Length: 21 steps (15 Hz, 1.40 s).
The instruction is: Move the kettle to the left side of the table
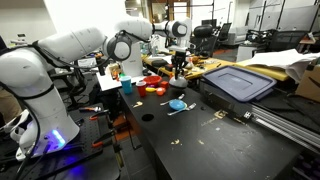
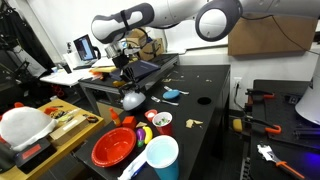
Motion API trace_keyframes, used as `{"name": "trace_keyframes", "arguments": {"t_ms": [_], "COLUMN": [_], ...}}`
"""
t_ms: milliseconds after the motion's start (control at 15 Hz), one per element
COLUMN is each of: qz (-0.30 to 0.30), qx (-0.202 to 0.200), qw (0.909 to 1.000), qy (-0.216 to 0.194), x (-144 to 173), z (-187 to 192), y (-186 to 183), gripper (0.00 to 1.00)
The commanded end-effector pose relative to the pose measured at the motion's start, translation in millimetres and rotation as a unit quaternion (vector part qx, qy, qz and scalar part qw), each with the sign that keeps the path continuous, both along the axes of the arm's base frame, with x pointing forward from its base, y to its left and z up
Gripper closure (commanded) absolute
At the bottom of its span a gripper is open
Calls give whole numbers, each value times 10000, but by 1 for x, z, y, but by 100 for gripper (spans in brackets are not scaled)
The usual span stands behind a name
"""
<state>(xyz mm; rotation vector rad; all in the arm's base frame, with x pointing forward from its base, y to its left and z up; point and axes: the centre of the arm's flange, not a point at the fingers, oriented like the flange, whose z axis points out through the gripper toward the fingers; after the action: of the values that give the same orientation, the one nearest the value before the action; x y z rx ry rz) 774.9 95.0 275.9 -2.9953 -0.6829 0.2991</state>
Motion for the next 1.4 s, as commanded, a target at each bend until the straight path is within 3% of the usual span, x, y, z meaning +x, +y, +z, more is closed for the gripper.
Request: {"name": "trace_keyframes", "arguments": {"t_ms": [0,333,400,467,933,1000,1333], "qz": [210,337,370,433,334,295,81], "qx": [-182,-334,-370,-397,-1011,-1084,-1388], "qw": [9989,9971,9972,9970,9943,9936,9903], "qy": [-389,-588,-534,-497,59,90,50], "x": [-68,-59,-58,-58,-65,-67,-73], "z": [-31,-28,-24,-19,16,25,73], "y": [-17,-26,-27,-28,-37,-38,-52], "gripper": [95,95,57,56,5,1,0]}}
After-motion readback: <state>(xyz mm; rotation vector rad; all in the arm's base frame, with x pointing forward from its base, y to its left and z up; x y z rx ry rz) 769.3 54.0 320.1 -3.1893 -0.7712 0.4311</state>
